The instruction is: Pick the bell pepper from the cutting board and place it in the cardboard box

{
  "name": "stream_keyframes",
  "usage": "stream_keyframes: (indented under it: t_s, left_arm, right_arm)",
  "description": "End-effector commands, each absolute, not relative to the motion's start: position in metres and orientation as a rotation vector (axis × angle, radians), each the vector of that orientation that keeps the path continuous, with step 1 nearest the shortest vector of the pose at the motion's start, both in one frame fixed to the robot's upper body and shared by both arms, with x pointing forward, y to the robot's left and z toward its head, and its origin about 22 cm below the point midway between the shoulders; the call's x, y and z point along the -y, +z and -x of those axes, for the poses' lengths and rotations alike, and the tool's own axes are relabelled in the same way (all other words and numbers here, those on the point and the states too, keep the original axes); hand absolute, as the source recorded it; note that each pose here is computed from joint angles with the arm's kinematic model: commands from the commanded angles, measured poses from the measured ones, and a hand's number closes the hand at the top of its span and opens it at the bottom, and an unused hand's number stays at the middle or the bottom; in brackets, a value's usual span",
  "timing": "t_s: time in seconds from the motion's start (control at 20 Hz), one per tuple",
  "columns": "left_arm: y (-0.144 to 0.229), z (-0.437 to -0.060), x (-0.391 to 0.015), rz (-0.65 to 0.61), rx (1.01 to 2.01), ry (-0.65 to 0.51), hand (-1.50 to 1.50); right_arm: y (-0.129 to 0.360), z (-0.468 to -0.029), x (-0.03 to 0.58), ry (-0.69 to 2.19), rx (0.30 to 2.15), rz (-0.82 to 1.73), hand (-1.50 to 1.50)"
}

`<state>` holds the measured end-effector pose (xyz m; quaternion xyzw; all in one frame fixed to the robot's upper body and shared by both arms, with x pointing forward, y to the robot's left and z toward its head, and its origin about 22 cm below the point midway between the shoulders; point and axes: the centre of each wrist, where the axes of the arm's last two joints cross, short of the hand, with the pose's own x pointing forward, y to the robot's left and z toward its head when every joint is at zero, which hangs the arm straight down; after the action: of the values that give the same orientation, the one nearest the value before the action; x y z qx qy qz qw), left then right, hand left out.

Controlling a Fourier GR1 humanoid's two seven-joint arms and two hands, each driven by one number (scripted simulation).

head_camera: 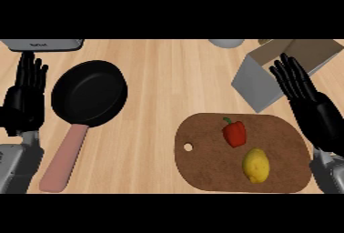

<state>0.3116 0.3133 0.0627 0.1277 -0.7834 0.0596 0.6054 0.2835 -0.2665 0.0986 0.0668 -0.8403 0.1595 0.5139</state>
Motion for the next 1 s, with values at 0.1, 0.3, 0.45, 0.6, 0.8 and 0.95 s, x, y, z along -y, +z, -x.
stream_keyframes:
  t_s: [0.1,0.3,0.45,0.6,0.8,0.95]
  left_arm:
    - [0.046,-0.308,-0.276,-0.172,1.754,-0.124,0.0]
    - [0.033,-0.301,-0.277,-0.148,1.661,-0.172,0.0]
    - [0.031,-0.298,-0.253,-0.054,1.634,-0.324,0.0]
    - [0.03,-0.295,-0.24,-0.03,1.618,-0.383,0.0]
    - [0.027,-0.288,-0.232,-0.011,1.579,-0.429,0.0]
    - [0.026,-0.287,-0.226,0.002,1.577,-0.427,0.0]
  right_arm:
    - [0.059,-0.263,0.267,0.253,1.778,0.126,-1.5]
    - [0.094,-0.275,0.258,-0.292,2.103,0.157,-1.5]
    - [0.019,-0.236,0.328,0.551,1.517,0.786,-1.5]
    - [0.008,-0.221,0.319,0.724,1.506,0.972,-1.5]
    - [0.019,-0.208,0.299,0.835,1.472,1.147,-1.5]
    - [0.037,-0.194,0.275,0.875,1.394,1.193,-1.5]
